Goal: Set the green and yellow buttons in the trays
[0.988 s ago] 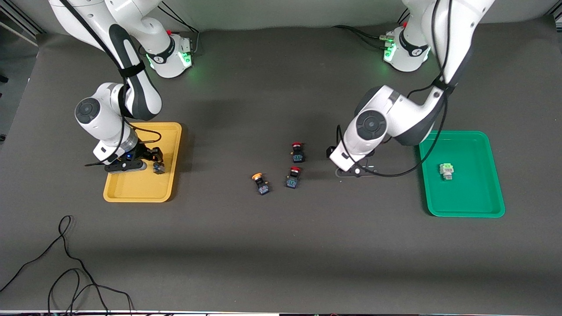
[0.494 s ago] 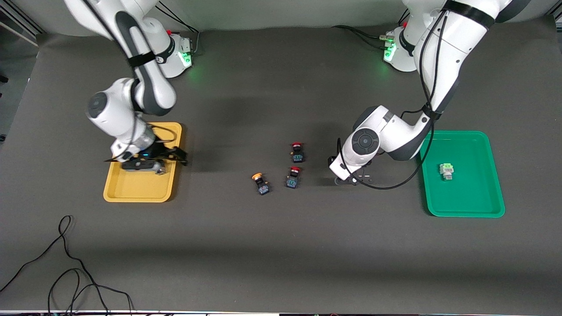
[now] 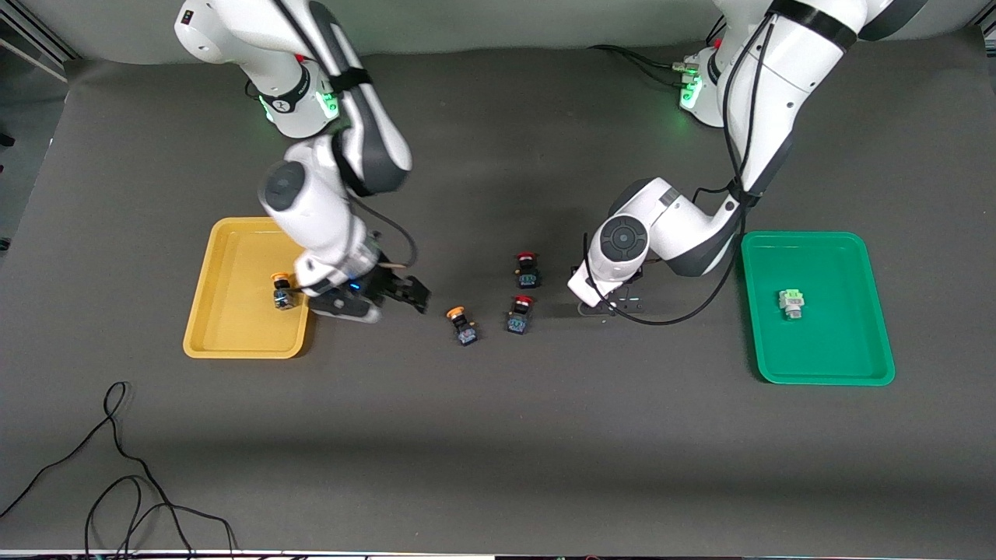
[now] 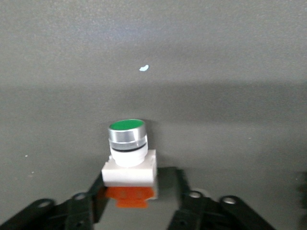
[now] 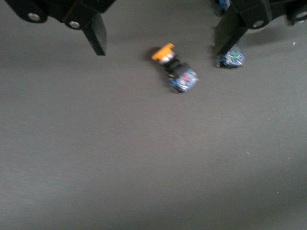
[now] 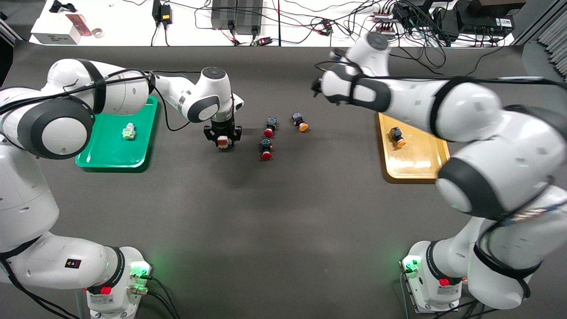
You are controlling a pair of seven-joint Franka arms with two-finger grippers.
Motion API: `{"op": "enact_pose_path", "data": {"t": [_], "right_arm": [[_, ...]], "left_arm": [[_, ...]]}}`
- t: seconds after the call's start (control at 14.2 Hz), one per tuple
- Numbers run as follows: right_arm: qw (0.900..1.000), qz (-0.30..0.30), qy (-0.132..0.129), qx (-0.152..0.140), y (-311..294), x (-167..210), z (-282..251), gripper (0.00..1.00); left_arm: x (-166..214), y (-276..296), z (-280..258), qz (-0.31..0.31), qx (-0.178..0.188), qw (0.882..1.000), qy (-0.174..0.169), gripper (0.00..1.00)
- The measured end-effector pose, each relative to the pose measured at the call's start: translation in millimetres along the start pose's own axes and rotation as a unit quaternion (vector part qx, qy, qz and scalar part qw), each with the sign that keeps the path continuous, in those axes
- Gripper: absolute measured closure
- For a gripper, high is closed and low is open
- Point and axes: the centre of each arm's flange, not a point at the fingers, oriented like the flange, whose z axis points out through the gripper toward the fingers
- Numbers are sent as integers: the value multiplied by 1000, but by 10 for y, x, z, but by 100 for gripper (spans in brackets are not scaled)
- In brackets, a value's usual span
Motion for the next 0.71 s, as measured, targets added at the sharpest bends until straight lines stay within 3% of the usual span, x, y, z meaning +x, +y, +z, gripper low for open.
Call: {"op": "enact_pose_path", "data": {"t": [0.07,0.35,0.71], "right_arm": [[1000,-11,7,-11,-175,34,119,0],[997,-54,31,-47,-548,4,688,0],[995,-78,14,-69,-682,-291,1201,0]], "left_arm": [[18,-31,-8,-3,2,1000,-1,58],[206,-339,-266,-32,7,999,9,59],[472,-1433,-1403,-84,-16,996,-2,59]]}}
